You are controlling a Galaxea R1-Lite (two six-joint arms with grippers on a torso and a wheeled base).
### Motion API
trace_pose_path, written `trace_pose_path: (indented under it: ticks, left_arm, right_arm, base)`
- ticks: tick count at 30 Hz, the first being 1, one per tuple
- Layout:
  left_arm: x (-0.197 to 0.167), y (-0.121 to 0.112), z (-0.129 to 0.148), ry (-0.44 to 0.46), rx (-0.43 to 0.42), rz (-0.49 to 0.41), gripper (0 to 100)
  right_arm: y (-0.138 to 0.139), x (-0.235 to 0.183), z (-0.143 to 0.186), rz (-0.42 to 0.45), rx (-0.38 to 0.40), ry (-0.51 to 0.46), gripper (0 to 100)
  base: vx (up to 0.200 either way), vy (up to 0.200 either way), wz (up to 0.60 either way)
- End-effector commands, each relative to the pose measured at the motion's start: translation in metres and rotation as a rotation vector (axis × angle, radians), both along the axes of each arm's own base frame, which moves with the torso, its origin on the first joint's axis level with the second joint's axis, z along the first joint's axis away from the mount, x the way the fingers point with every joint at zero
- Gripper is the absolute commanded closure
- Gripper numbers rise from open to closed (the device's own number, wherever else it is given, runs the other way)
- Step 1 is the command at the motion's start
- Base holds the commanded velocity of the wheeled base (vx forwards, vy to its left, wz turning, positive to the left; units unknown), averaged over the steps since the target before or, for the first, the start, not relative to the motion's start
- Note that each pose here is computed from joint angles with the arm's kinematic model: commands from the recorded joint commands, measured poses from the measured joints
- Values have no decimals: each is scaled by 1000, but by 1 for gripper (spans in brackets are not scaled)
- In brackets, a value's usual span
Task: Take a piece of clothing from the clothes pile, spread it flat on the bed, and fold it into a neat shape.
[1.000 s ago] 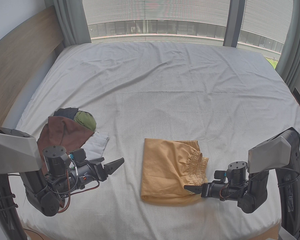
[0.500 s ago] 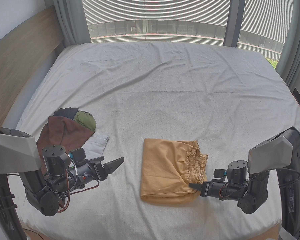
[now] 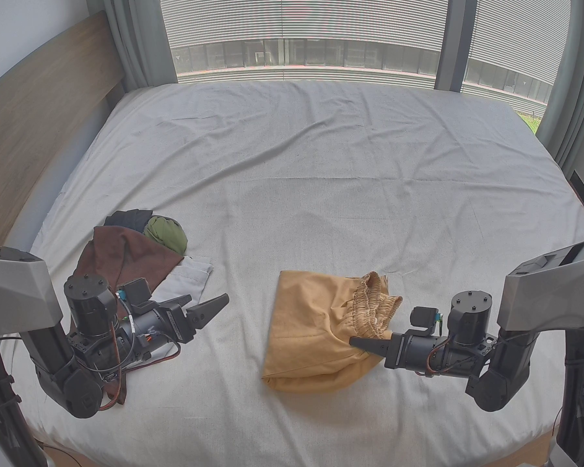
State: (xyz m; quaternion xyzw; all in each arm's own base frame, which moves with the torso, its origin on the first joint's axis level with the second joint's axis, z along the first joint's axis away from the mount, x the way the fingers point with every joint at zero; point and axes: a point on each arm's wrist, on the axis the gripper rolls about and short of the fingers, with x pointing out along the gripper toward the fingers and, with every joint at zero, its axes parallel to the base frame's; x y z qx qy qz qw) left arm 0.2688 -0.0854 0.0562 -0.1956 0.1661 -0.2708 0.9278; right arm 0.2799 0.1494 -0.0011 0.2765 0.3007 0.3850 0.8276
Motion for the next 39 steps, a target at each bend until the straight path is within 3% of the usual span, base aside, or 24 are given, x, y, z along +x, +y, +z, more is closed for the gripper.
trace_pose_path:
  ticks: [1,14,23,39]
  left_arm:
    - [-2,2,5,-11,-9,5,0]
    - [-1,8,6,-11,-13,13,0]
    - [-2,7,5,-6,-12,11,0]
    - [-2,8,4,-2,-12,13,0]
  right_arm:
    - [2,1,22,19,38,-66,100]
    - [14,13,66,78,150,-195,100]
    - [19,36,81,62,166,-217,100]
    - [30,99,142,21,185,-274,100]
  base:
    - [0,0,0]
    - [0,0,0]
    - [0,0,0]
    - [0,0,0]
